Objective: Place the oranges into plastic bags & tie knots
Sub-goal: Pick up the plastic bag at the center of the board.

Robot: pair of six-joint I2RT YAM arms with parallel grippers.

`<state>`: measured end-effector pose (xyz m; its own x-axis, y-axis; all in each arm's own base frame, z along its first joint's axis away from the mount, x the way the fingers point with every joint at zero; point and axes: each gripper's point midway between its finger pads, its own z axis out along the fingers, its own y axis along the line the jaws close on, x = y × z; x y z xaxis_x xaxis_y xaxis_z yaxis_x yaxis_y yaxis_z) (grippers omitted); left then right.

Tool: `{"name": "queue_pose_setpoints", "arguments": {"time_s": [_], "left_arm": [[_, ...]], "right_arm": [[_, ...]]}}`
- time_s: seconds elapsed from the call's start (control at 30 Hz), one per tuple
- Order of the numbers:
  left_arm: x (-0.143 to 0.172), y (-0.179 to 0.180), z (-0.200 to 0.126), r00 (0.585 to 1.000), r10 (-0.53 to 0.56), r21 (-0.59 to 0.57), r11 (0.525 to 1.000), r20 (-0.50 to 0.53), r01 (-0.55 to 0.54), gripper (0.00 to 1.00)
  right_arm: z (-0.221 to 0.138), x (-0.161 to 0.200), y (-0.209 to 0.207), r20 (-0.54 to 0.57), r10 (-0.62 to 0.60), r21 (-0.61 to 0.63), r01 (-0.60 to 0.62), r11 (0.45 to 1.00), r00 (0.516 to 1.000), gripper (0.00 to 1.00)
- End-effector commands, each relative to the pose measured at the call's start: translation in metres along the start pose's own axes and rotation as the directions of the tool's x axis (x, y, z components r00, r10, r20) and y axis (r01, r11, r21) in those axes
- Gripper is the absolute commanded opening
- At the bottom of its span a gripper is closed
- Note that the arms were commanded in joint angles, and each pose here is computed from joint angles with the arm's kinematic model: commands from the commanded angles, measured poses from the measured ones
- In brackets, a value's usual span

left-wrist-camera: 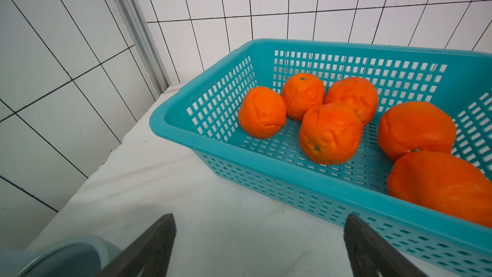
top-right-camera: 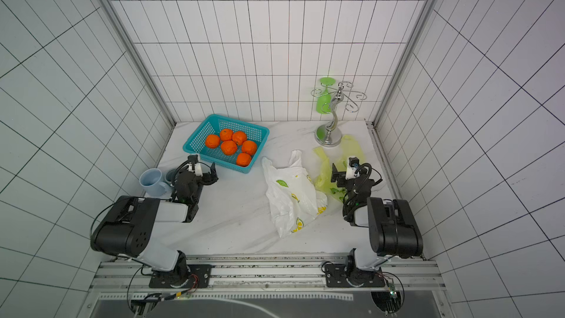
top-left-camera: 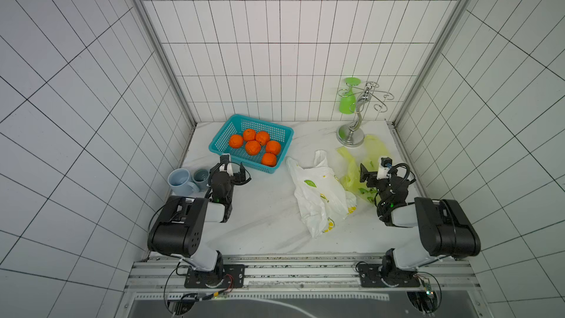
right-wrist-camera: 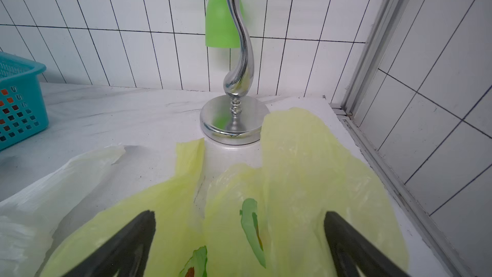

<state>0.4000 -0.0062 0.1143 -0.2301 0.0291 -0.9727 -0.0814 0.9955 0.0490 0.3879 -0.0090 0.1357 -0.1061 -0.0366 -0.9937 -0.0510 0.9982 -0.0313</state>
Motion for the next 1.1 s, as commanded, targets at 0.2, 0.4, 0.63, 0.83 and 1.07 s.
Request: {"name": "queue_pose_setpoints", "arguments": {"time_s": [0.2, 0.4, 0.63, 0.83, 1.07], "left_arm": [[-0.011, -0.001, 0.001, 0.999, -0.012, 0.000, 1.000, 0.034, 0.012, 0.98], [-0.012, -0.001, 0.001, 0.999, -0.013, 0.001, 1.000, 0.037, 0.013, 0.98], [-0.012, -0.001, 0.001, 0.999, -0.013, 0.001, 1.000, 0.035, 0.013, 0.98], [-0.011, -0.001, 0.002, 0.999, -0.013, 0.001, 1.000, 0.034, 0.013, 0.98], [-0.026, 0.021, -0.005, 0.993, -0.073, -0.080, 0.994, 0.093, 0.080, 0.97]], "right_arm": [[-0.005, 0.006, -0.002, -0.007, 0.013, 0.008, -0.013, 1.000, 1.000, 1.00], [-0.005, 0.007, -0.001, -0.009, 0.012, 0.008, -0.012, 1.000, 1.000, 1.00], [-0.005, 0.006, -0.001, -0.007, 0.013, 0.008, -0.013, 1.000, 1.000, 1.00], [-0.005, 0.006, -0.001, -0.007, 0.011, 0.008, -0.011, 1.000, 1.000, 1.00], [-0.007, -0.007, -0.005, 0.008, 0.024, 0.026, -0.025, 0.999, 1.000, 1.00]]}}
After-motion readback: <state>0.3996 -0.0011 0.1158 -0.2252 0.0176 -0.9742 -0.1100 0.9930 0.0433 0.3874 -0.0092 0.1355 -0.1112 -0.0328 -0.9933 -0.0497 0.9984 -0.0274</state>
